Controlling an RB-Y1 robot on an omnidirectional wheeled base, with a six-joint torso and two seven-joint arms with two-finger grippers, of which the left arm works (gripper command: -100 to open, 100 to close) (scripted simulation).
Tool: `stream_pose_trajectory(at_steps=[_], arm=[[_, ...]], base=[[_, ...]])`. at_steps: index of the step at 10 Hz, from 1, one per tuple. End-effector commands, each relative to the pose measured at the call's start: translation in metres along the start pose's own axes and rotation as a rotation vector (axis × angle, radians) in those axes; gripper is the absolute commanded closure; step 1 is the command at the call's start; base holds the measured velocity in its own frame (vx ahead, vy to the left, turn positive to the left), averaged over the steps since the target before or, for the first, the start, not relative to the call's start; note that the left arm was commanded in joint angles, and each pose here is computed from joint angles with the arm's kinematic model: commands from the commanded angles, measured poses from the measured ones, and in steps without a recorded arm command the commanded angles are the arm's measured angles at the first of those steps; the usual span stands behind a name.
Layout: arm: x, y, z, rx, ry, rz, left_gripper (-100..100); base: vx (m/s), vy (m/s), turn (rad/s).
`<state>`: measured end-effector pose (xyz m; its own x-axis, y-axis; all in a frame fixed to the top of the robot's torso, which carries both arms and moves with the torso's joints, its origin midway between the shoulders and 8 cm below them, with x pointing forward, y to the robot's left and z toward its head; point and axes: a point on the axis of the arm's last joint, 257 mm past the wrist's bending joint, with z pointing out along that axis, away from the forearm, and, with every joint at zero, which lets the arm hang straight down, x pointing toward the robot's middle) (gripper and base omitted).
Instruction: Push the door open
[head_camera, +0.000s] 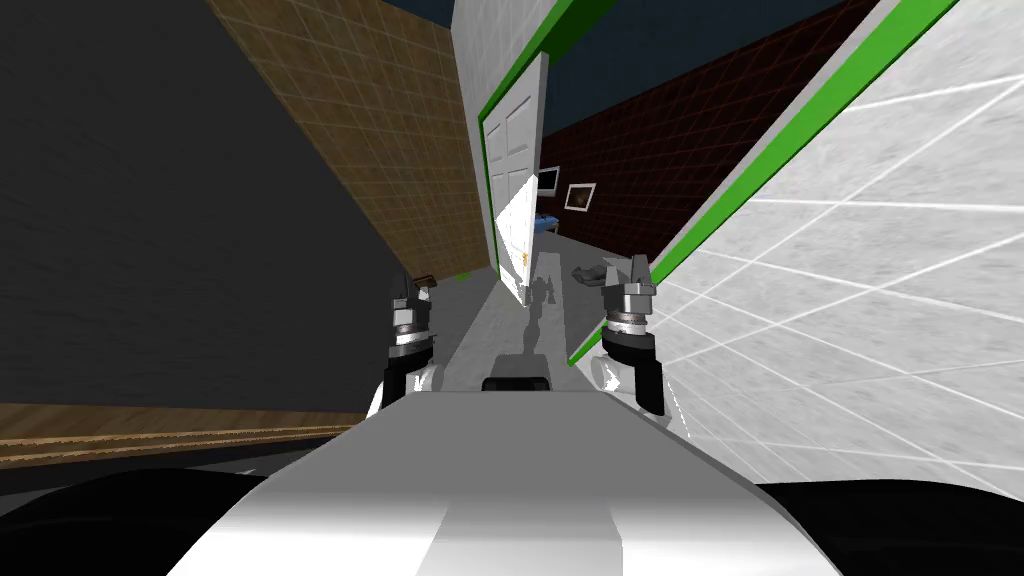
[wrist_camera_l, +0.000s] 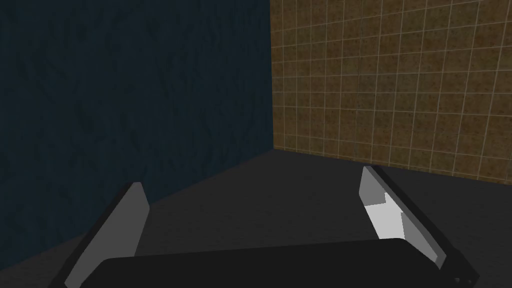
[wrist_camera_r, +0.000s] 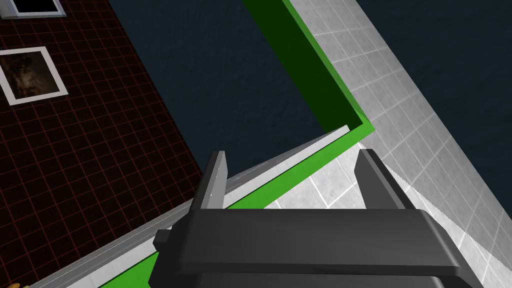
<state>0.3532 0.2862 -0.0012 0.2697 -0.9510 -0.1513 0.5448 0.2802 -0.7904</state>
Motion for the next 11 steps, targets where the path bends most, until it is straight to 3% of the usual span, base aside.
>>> stream_pose_trajectory(at_steps=[1,7,11], arm=[[0.009,0.01,-0.001,-0.01,0.021,-0.014,-100],[0.036,0.041,-0.0058,-0.045,0.081,-0.06,-100],[0.053,0.06,-0.01,-0.07,0.114,-0.089,-100]], base=[[0.003,0.075,-0.083],[0.176,0.035,-0.087],[0.103,0.027,-0.071]])
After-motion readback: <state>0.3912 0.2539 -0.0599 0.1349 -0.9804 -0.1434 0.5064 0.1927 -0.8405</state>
